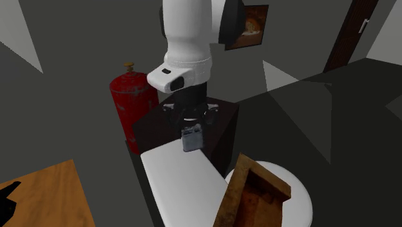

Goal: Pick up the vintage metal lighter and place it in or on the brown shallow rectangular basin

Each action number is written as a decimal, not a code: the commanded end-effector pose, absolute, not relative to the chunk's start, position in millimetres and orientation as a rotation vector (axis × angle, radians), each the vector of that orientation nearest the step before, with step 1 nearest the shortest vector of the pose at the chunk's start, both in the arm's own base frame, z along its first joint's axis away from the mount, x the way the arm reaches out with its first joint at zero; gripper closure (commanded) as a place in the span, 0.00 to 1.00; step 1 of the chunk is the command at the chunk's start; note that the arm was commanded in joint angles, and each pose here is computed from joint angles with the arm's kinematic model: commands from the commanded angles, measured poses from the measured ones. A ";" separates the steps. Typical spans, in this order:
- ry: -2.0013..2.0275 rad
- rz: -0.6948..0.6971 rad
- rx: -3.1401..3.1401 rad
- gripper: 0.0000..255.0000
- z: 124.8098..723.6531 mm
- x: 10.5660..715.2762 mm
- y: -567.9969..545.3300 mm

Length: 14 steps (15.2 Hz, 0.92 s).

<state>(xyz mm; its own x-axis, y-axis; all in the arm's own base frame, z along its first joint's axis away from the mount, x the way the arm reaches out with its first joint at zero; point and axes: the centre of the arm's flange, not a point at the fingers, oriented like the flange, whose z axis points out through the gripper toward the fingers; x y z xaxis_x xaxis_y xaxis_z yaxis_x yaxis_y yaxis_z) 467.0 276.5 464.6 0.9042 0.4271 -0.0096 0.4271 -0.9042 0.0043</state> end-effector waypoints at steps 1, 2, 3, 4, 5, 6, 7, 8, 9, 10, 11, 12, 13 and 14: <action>0.686 -0.014 3.059 1.00 469.1 471.1 289.0; 0.686 -0.014 3.059 1.00 470.4 475.4 301.4; 0.686 -0.014 3.059 1.00 471.8 479.6 313.9; 0.686 -0.014 3.059 1.00 473.1 483.8 326.3; 0.686 -0.014 3.059 1.00 474.5 488.0 338.7; 0.686 -0.014 3.059 1.00 475.9 492.3 351.2; 0.686 -0.014 3.059 1.00 477.2 496.5 363.6; 0.686 -0.014 3.059 1.00 478.6 500.7 376.0; 0.686 -0.014 3.059 1.00 480.0 504.9 388.5; 0.686 -0.014 3.059 1.00 481.3 509.2 400.9; 0.686 -0.014 3.059 1.00 482.7 513.4 413.3; 0.686 -0.014 3.059 1.00 484.0 517.6 425.8; 0.686 -0.014 3.059 1.00 485.4 521.8 438.2; 0.686 -0.014 3.059 1.00 486.8 526.1 450.6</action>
